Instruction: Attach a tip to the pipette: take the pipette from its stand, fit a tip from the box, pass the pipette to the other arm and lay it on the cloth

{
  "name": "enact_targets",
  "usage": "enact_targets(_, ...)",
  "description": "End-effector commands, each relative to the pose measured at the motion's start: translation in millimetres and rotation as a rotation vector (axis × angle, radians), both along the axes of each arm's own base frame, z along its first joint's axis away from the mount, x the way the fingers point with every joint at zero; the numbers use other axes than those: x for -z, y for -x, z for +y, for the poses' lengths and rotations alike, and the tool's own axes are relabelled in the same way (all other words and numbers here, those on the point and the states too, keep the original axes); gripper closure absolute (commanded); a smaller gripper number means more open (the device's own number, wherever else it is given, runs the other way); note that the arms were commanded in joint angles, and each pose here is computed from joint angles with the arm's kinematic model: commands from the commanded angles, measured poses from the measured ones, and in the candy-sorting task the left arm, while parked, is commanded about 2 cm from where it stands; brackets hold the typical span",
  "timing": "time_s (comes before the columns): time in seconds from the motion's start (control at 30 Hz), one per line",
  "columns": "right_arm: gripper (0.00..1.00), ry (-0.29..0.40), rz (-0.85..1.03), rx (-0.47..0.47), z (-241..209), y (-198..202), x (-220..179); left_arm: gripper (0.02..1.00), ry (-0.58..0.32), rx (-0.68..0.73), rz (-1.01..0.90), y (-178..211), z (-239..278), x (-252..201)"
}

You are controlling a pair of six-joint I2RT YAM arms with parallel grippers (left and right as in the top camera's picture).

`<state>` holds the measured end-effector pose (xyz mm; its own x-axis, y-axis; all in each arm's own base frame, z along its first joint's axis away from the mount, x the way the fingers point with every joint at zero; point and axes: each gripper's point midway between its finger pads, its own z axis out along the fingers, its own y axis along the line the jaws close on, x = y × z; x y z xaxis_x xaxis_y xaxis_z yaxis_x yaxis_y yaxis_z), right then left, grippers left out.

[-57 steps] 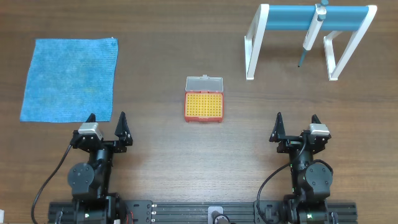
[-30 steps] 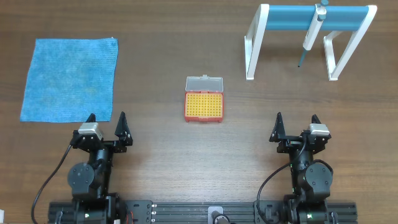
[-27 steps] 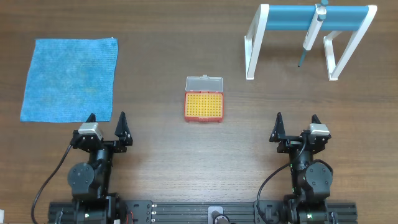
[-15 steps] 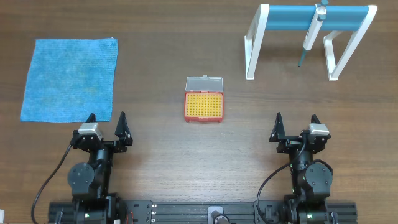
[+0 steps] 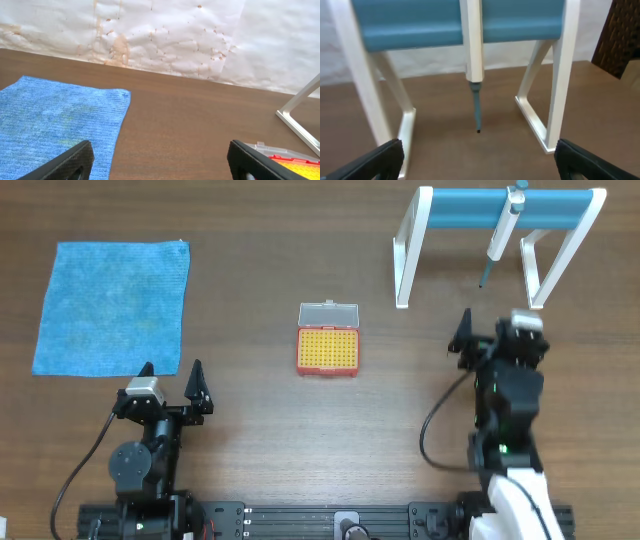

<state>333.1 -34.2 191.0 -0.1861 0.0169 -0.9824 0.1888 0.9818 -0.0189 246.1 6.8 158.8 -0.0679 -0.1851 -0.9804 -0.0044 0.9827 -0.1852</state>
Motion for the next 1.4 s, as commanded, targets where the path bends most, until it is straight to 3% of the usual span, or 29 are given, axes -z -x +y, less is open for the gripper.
enact_targets(0.03,0.025,0.151,0.087,-0.029,-15.2,-58.3,4.3,0.154,-0.018,0.027,0.000,0.4,-4.8,0.6)
enact_targets(0.4,0.023,0.126,0.073,-0.106,-18.2,-130.0,21.2,0.152,-0.018,0.027,0.000,0.4,-4.8,0.6)
enact_targets(0.7,0.009,0.080,0.001,-0.078,-26.4,-147.4,27.9,0.154,-0.018,0.027,0.000,0.4,-4.8,0.6)
enact_targets(1.2,0.025,0.084,-0.020,-0.078,-26.6,-149.4,23.8,0.152,-0.018,0.027,0.000,0.4,-4.8,0.6)
enact_targets(1.27,0.106,0.084,-0.020,-0.078,-26.6,-149.4,23.8,0.152,-0.018,0.027,0.000,0.4,-4.8,0.6)
enact_targets(1.3,0.314,0.084,-0.021,-0.077,-26.6,-149.5,23.6,0.154,-0.018,0.027,0.000,0.4,-4.8,0.6)
enact_targets(1.4,0.540,0.086,-0.030,-0.077,-26.7,-149.8,21.2,0.154,-0.018,0.027,0.000,0.4,-4.8,0.6)
